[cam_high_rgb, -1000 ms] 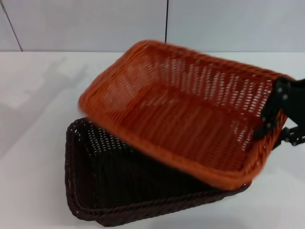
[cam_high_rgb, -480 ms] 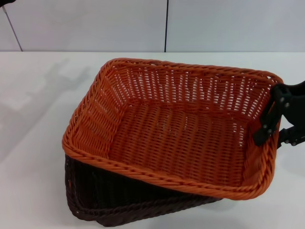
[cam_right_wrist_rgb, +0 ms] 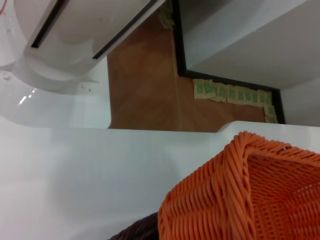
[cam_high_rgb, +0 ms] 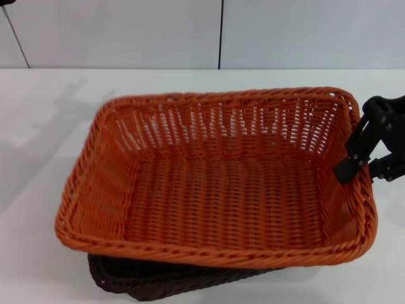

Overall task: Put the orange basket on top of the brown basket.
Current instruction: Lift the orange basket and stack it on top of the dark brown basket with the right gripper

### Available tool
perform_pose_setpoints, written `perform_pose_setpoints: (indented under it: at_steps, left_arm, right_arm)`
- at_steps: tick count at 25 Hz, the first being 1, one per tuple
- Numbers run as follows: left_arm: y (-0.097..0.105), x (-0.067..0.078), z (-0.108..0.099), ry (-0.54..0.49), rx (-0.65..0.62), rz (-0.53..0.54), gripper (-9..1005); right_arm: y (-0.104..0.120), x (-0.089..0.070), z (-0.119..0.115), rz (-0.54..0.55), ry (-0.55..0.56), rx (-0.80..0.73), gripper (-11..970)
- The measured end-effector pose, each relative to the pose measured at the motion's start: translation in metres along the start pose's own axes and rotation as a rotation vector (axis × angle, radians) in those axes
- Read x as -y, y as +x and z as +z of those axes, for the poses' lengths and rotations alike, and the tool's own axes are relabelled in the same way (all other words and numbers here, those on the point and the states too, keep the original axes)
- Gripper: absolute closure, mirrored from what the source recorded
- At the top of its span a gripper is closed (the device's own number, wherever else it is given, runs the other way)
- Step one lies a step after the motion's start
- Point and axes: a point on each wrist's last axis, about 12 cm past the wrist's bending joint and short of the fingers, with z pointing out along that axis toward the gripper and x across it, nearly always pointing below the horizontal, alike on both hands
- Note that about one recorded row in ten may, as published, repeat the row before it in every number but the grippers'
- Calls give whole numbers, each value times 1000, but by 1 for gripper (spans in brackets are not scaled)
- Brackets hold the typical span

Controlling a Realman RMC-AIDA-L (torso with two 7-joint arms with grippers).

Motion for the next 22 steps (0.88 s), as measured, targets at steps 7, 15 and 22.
perform_pose_setpoints:
  at_steps: [7, 15, 22]
  left_arm:
    - [3, -2, -6, -24, 28, -12, 156]
    - [1, -2, -9, -22, 50, -18, 156]
    - [2, -2, -10, -26, 53, -22, 156]
  right_arm:
    - [4, -4, -1, 33, -4, 18, 734]
    - [8, -6, 3, 48, 28, 64, 729]
    - [14, -5, 2, 57, 108, 49, 686]
